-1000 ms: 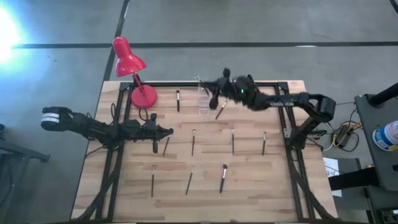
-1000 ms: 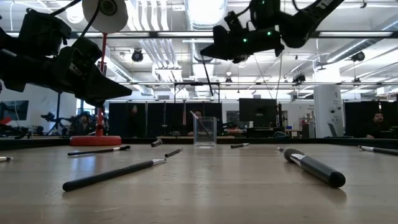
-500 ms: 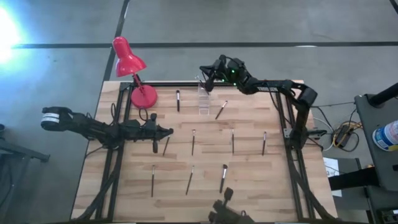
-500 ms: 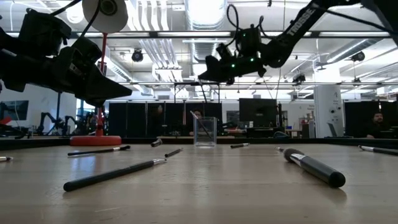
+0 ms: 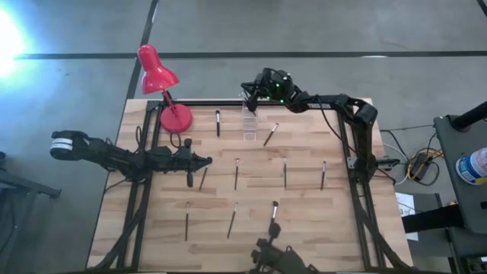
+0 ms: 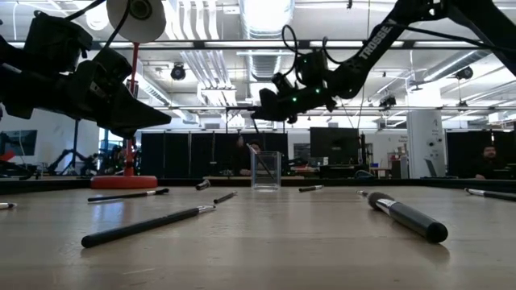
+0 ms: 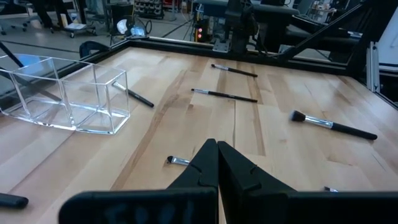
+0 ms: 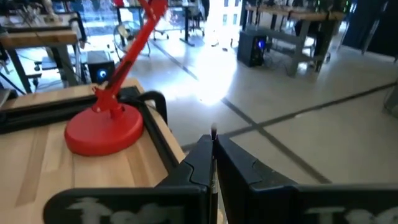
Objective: Put items in baskets/containers
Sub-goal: Put the black eyeshadow brush into the transparent organizer
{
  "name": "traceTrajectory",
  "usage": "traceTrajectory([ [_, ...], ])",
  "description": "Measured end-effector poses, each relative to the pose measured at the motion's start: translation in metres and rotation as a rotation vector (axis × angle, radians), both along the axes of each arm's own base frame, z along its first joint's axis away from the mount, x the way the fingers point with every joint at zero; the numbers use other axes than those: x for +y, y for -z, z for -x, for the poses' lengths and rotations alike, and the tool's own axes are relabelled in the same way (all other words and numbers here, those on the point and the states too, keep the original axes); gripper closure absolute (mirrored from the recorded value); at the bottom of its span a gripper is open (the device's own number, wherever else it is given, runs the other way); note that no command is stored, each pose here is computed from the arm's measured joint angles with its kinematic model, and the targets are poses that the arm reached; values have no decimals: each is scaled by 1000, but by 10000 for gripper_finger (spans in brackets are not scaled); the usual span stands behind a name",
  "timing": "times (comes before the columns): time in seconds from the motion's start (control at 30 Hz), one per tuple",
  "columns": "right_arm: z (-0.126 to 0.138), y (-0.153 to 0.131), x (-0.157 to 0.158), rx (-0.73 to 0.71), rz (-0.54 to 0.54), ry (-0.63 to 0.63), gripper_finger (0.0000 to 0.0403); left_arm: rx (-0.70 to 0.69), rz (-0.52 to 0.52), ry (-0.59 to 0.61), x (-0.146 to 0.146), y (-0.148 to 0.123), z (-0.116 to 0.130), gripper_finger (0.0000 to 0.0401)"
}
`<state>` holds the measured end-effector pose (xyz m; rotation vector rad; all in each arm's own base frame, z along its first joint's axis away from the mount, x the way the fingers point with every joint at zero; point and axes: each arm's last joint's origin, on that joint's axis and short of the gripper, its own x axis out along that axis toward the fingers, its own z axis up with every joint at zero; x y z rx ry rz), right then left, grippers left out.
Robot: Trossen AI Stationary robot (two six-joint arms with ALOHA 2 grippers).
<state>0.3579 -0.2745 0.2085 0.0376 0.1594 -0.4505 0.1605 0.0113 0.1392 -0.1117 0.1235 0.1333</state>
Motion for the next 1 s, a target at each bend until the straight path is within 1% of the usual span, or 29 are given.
traceTrajectory([
  [0.13, 4, 4, -2, 29, -59, 17, 390, 0, 0, 0, 0, 0, 0, 401],
  [0.4, 5, 16, -3, 66, -106, 26, 390, -5, 0, 0, 0, 0, 0, 401],
  [0.57, 6, 18, -4, 76, -116, 49, 390, -5, 0, 0, 0, 0, 0, 401],
  [0.67, 7, 20, -4, 115, -139, 86, 390, -5, -1, 0, 0, 0, 0, 401],
  [0.83, 8, 23, -5, 163, -166, 111, 390, -6, -2, 0, 0, -1, 0, 401],
  [1.0, 7, 19, -6, 147, -174, 115, 390, -7, -1, 0, 0, -1, 0, 401],
])
